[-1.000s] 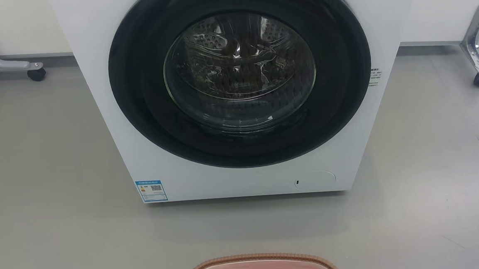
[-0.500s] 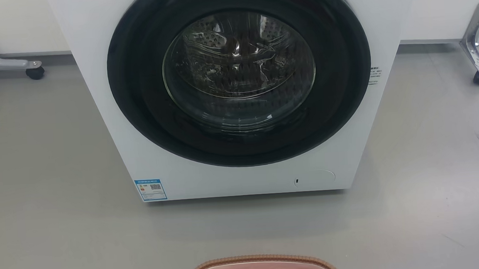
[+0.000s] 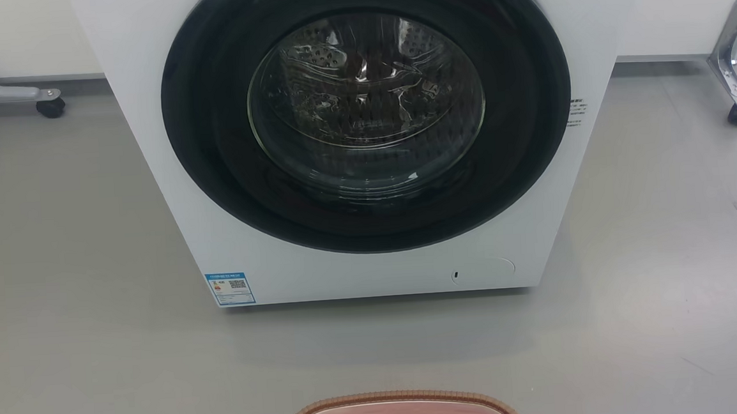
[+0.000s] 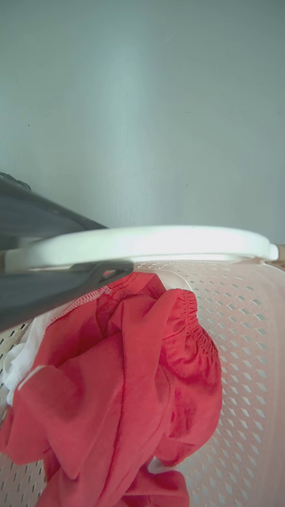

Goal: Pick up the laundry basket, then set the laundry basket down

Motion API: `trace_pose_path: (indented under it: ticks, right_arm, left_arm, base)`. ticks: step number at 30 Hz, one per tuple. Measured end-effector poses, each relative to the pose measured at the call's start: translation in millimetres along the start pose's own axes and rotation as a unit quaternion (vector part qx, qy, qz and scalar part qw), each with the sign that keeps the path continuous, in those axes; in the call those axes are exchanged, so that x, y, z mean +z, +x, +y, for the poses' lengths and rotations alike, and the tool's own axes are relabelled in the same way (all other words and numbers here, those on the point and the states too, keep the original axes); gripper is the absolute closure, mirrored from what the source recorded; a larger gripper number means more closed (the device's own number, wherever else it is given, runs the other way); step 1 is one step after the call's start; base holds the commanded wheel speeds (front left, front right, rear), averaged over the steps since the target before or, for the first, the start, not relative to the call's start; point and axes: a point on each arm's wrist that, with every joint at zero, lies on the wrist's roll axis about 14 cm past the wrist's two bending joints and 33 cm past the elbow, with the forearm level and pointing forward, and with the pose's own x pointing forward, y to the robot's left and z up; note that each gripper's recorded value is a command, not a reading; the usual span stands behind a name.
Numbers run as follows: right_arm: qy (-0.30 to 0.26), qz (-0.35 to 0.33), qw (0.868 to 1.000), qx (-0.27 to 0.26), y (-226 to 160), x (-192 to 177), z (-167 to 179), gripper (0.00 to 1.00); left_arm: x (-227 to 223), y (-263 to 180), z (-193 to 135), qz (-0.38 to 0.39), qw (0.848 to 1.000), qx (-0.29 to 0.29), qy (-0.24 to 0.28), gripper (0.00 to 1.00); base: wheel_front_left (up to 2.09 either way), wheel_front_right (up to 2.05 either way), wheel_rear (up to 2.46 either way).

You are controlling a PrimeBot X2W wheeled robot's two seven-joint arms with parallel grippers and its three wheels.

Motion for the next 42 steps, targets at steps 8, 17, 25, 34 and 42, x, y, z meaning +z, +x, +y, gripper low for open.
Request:
trace_pose_path:
  ticks: [8, 17, 25, 34, 42]
  right_arm:
    - [-0.001, 0.004, 1.000, 0.001, 2, -1, 0, 1.00]
    - [-0.024, -0.020, 1.000, -0.001, 11, 36, 0, 1.00]
    - [-0.045, -0.064, 0.997, 0.001, 28, 103, 3, 1.00]
    - [-0.056, -0.090, 0.994, -0.003, 54, 151, -1, 1.00]
    - [-0.061, -0.098, 0.993, -0.009, 88, 177, -10, 1.00]
  left_arm:
    - [-3, 2, 1, 0.006, 1.000, 0.001, 0.000, 1.00]
    - [24, 13, 5, -0.011, 1.000, 0.003, 0.007, 1.00]
    - [81, 35, 9, -0.053, 0.999, 0.003, 0.009, 1.00]
    - [118, 64, 13, -0.078, 0.997, 0.006, -0.003, 1.00]
    - [139, 96, 18, -0.081, 0.997, 0.007, -0.003, 1.00]
  base:
    - [0.00, 0.00, 0.00]
    - [0.00, 0.00, 0.00]
    - [0.00, 0.00, 0.00]
    - [0.00, 0.00, 0.00]
    - [0.00, 0.00, 0.00]
